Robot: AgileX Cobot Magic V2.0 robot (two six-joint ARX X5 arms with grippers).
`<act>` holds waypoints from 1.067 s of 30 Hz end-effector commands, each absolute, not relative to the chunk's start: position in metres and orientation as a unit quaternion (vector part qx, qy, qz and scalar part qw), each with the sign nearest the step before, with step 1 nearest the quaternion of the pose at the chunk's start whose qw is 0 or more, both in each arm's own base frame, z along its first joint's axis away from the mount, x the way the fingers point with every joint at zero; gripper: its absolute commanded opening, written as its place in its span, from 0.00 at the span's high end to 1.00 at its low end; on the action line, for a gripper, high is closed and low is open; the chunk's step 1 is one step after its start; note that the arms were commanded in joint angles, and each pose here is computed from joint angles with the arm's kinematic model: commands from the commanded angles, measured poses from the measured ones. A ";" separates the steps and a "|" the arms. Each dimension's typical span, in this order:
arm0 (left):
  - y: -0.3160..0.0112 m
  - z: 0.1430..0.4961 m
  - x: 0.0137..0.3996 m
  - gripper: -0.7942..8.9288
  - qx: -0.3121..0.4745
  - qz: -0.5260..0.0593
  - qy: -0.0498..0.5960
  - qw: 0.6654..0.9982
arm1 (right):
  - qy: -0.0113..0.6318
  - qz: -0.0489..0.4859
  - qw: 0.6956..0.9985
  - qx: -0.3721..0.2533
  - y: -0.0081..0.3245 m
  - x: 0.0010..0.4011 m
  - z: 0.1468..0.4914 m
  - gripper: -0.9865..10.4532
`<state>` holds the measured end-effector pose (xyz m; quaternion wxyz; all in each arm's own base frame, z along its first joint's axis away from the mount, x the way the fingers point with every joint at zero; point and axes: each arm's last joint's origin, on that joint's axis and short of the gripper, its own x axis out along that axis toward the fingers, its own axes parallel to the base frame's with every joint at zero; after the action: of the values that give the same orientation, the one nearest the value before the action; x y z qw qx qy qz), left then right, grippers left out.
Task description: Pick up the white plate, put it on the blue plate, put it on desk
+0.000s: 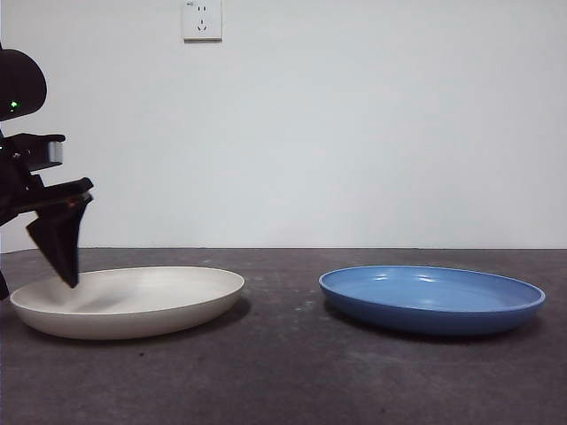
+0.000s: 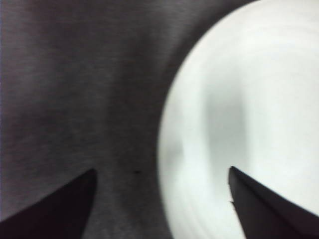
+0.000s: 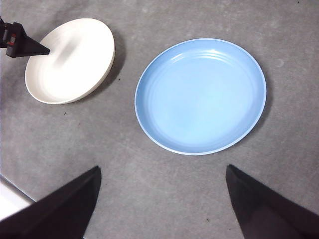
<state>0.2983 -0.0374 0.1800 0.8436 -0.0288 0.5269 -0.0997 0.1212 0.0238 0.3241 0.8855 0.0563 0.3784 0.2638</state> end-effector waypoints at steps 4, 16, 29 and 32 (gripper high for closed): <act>-0.038 0.179 0.303 0.67 -0.024 -0.093 0.528 0.844 | 0.371 0.265 0.888 0.059 0.024 0.123 0.329 0.56; -0.038 0.172 0.302 0.71 -0.036 -0.083 0.550 0.831 | 0.371 0.265 0.888 0.059 0.024 0.123 0.329 0.56; -0.038 0.182 0.301 0.91 -0.048 -0.078 0.532 0.842 | 0.371 0.265 0.888 0.059 0.024 0.123 0.329 0.56; -0.038 0.198 0.300 0.91 -0.053 -0.078 0.510 0.855 | 0.371 0.265 0.888 0.059 0.024 0.123 0.329 0.56</act>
<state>0.2953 -0.0372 0.1872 0.8433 -0.0489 0.5290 -0.0809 0.1212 0.0238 0.3241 0.8855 0.0563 0.3784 0.2638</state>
